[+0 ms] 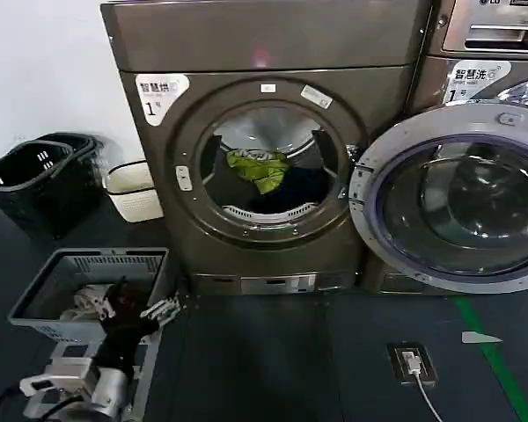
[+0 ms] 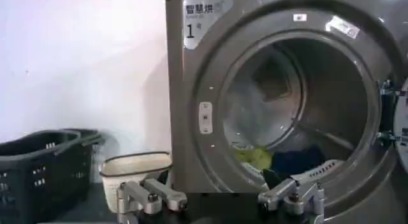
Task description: Grasp the clothes from the dryer.
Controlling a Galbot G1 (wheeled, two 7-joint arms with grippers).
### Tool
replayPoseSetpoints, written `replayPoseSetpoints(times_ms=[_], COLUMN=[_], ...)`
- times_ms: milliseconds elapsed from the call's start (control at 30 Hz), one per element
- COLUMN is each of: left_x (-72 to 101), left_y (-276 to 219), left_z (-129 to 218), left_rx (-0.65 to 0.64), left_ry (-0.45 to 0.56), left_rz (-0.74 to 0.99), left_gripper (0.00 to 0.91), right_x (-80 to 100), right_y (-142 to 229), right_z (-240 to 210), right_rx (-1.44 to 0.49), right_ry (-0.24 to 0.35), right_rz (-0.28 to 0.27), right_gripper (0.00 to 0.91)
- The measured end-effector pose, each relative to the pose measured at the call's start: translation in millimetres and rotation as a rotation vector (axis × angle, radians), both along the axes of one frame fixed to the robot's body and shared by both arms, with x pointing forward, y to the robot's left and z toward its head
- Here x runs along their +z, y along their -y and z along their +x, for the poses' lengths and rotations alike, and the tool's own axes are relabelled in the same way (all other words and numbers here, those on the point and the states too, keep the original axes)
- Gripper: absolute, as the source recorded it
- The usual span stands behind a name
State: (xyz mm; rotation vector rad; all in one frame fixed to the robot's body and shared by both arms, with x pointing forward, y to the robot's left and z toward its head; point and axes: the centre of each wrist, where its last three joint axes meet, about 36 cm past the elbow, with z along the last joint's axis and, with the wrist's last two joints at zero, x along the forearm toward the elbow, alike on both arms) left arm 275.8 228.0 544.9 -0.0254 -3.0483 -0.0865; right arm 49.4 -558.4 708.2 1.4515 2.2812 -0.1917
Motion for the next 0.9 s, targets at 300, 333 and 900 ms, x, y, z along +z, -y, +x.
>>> replayPoseSetpoints(times_ms=[300, 333, 900], left_x=[2.0, 2.0, 1.9], left_y=[-0.2, -0.1, -0.4], left_z=[-0.6, -0.5, 0.2], left_rx=[-0.008, -0.008, -0.009], left_ry=[0.004, 0.004, 0.001], left_rz=[-0.009, -0.011, -0.021], left_gripper=[0.907, 0.907, 0.907], right_x=[0.8, 0.9, -1.0], right_y=[-1.4, -1.4, -1.5], right_z=[-1.2, -1.3, -0.2], right_rx=[0.009, 0.009, 0.021], right_ry=[0.008, 0.009, 0.014], right_rz=[-0.004, -0.004, -0.007], right_gripper=[0.907, 0.907, 0.907])
